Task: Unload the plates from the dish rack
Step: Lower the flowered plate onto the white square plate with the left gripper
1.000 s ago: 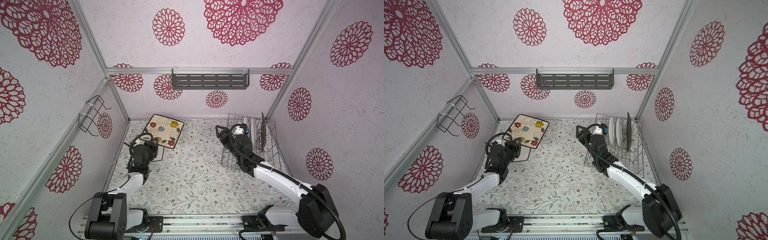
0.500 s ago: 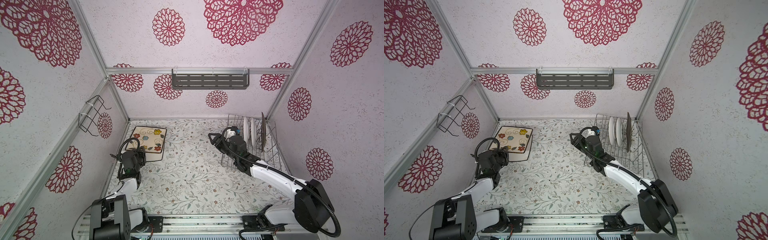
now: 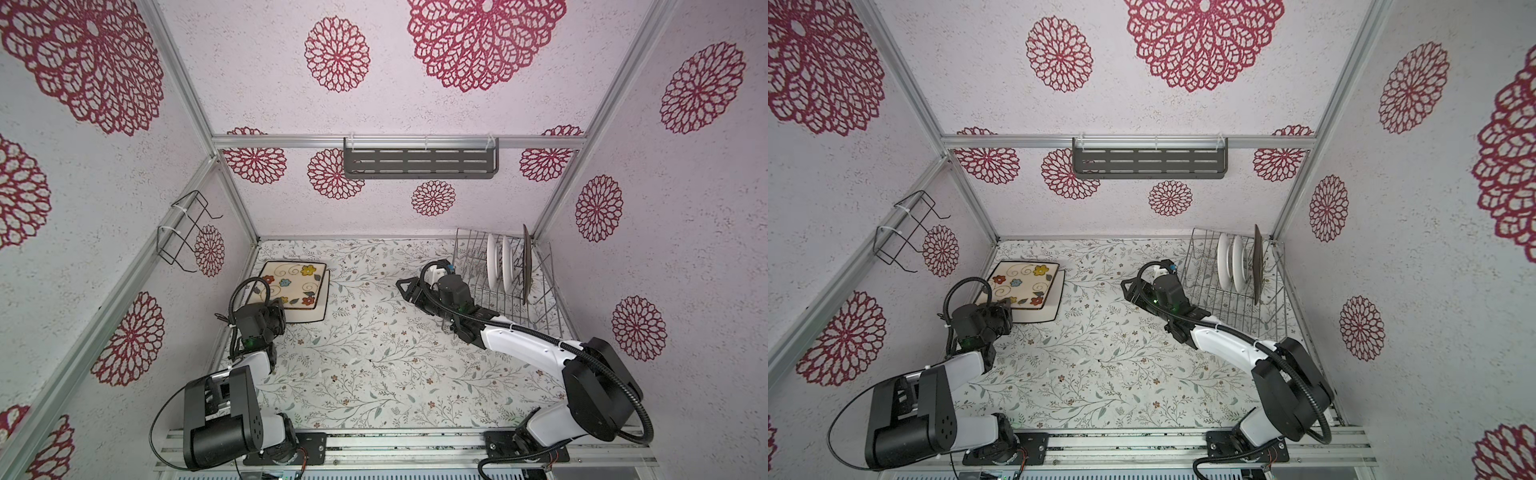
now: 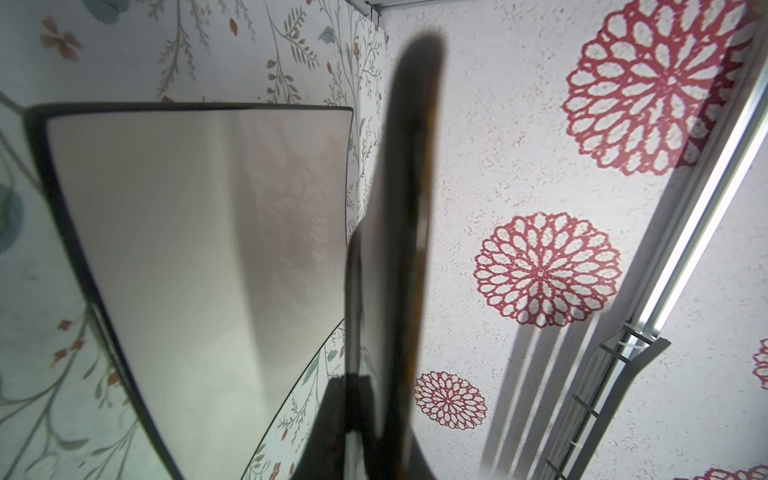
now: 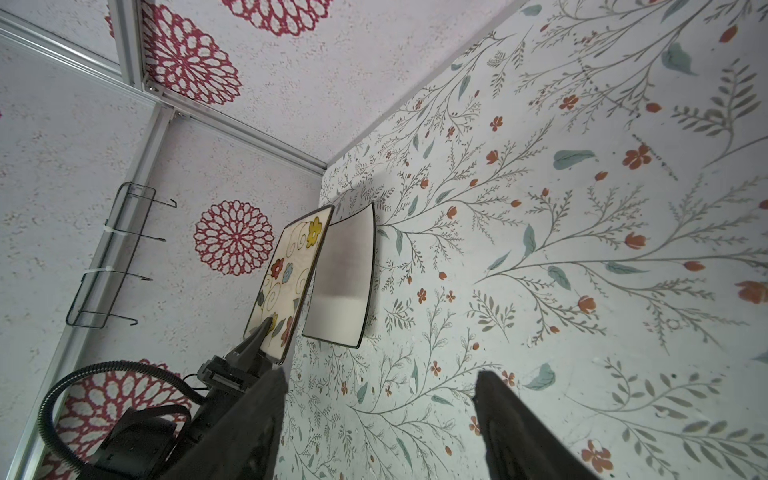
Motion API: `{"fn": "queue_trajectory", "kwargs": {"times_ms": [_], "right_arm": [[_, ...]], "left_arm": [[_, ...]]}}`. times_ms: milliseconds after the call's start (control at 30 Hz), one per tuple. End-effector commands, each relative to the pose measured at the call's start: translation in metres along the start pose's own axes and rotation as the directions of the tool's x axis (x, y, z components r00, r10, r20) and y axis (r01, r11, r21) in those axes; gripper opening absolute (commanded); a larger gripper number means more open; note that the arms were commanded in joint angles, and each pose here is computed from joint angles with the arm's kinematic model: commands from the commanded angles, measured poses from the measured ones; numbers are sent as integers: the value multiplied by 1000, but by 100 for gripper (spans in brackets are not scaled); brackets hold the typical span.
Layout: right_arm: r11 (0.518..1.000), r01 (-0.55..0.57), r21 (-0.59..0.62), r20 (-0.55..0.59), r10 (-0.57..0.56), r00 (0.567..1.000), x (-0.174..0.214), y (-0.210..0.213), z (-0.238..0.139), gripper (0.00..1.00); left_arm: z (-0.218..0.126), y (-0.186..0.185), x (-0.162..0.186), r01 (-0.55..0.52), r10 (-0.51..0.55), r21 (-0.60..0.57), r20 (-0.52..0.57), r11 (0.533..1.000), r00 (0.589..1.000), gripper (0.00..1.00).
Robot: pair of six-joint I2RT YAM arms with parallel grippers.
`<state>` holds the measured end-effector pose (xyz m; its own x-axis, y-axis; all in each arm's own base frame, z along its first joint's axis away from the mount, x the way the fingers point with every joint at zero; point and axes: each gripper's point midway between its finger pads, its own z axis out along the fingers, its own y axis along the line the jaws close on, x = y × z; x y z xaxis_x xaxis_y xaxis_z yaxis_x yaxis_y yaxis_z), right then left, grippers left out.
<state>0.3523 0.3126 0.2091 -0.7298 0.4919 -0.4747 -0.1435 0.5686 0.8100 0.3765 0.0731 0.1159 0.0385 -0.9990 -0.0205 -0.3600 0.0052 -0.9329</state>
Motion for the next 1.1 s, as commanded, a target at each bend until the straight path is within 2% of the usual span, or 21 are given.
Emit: {"fn": "queue_trajectory", "kwargs": {"times_ms": [0, 467, 1067], "right_arm": [[999, 37, -38, -4, -37, 999, -3, 18, 2, 75], [999, 27, -20, -35, -28, 999, 8, 11, 9, 74], [1000, 5, -19, -58, -6, 998, 16, 4, 14, 74]], "left_arm": [[-6, -78, -4, -66, 67, 281, 7, 958, 998, 0], [1, -55, -14, -106, 97, 194, 58, 975, 994, 0], [10, -44, -16, -88, 81, 177, 46, 980, 996, 0]]}}
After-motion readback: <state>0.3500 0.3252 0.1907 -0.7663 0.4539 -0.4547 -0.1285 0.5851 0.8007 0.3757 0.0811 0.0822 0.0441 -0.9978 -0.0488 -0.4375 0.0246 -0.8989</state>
